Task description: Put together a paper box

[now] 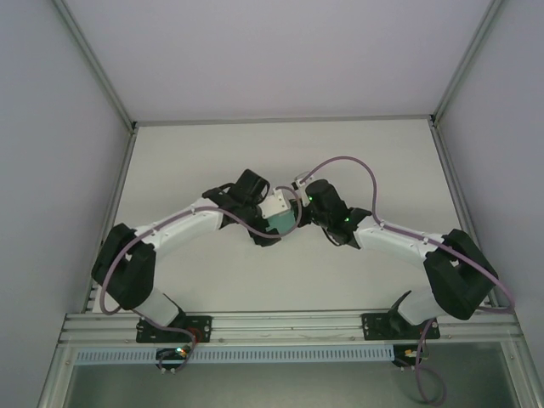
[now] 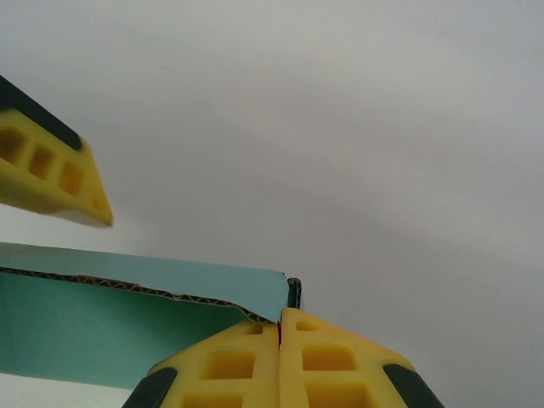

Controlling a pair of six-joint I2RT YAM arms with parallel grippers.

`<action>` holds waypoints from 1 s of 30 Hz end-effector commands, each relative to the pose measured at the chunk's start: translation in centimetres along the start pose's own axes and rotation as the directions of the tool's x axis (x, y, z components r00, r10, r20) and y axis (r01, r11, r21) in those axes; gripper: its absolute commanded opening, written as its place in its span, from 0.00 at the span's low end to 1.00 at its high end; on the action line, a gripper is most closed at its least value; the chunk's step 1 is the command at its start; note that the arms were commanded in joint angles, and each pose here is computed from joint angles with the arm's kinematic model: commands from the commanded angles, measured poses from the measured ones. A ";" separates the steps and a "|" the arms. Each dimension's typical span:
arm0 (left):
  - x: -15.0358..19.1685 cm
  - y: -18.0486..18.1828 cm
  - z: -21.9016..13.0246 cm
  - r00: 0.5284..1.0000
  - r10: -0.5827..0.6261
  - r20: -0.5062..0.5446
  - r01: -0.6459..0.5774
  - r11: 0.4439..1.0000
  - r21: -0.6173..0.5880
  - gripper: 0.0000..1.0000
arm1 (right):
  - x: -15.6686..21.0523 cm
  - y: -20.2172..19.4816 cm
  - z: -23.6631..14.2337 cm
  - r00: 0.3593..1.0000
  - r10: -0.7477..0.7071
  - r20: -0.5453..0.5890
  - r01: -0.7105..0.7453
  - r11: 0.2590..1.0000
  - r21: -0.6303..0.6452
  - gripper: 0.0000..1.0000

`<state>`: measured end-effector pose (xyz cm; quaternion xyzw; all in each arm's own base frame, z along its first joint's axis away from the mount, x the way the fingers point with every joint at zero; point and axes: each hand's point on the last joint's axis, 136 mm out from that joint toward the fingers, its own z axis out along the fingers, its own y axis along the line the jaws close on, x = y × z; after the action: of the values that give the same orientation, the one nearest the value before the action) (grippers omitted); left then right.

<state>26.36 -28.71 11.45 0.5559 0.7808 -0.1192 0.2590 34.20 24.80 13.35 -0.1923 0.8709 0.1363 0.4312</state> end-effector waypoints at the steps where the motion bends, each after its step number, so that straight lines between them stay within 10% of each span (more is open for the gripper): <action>1: -1.5 1.8 -2.7 0.995 -0.061 0.081 0.071 0.991 -0.114 1.00 | 7.8 -1.2 0.4 0.960 -0.024 -0.279 0.043 0.997 0.063 0.00; 7: 0.7 4.6 -7.3 0.936 -0.333 0.113 0.351 0.891 -0.287 1.00 | 7.8 -1.7 -0.2 0.956 0.036 -0.290 -0.006 0.994 0.106 0.00; 13: 4.4 3.5 -9.6 0.857 -0.498 0.131 0.512 0.800 -0.313 0.75 | 8.1 -1.1 -0.6 0.938 0.130 -0.321 -0.095 0.988 0.122 0.00; 30: 4.6 3.8 -7.2 0.896 -0.441 0.056 0.438 0.852 -0.286 0.54 | 7.2 0.4 -1.0 0.930 0.141 -0.340 -0.120 0.989 0.082 0.00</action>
<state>26.13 -20.12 14.84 0.3128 0.9005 -0.0621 0.2956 32.97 24.69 13.36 -0.1248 0.9087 0.1387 0.3734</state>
